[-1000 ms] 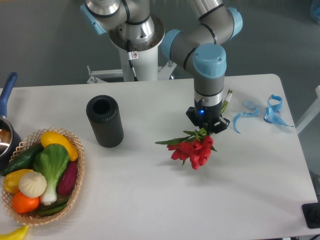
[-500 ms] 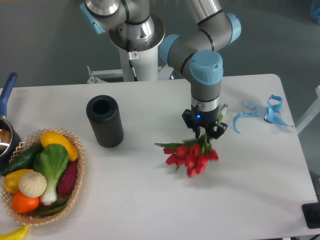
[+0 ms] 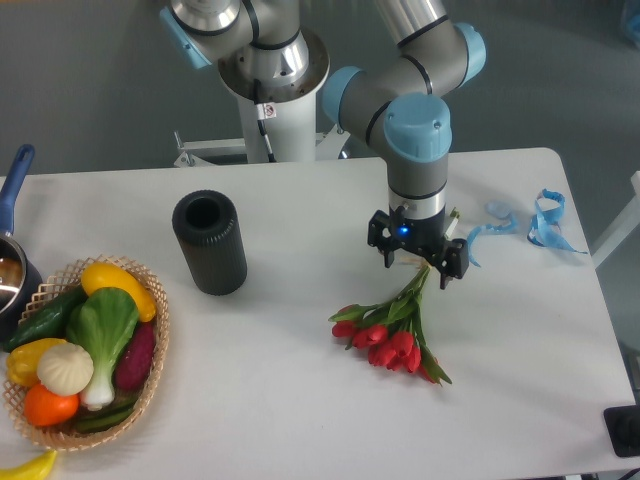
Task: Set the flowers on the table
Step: 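Raise the open gripper up away from the tulips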
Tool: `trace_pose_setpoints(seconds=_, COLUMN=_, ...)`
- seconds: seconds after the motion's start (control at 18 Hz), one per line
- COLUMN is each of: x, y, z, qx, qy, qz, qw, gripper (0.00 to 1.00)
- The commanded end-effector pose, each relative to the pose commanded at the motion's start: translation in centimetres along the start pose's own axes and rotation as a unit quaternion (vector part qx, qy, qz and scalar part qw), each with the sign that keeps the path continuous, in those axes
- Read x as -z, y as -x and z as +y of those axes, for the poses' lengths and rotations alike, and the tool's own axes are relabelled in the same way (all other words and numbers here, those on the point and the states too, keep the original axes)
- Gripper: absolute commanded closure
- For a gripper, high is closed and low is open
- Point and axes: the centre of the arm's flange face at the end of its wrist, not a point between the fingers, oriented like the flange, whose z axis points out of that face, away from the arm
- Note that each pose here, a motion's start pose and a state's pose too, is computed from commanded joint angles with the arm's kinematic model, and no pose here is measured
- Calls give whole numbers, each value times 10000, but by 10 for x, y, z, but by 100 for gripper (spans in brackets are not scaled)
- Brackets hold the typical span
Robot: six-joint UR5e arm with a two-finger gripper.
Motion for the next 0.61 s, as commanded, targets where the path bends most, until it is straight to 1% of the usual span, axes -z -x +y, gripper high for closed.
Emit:
trace_pose_setpoints(seconds=0.17, x=-1, y=2, z=3, qx=-162, qy=10, qz=3, qw=9999, gripper=0)
trace_pose_setpoints(seconds=0.61, x=-1, y=3, z=5, qx=-147, qy=14, qz=1, qw=9999, gripper=0)
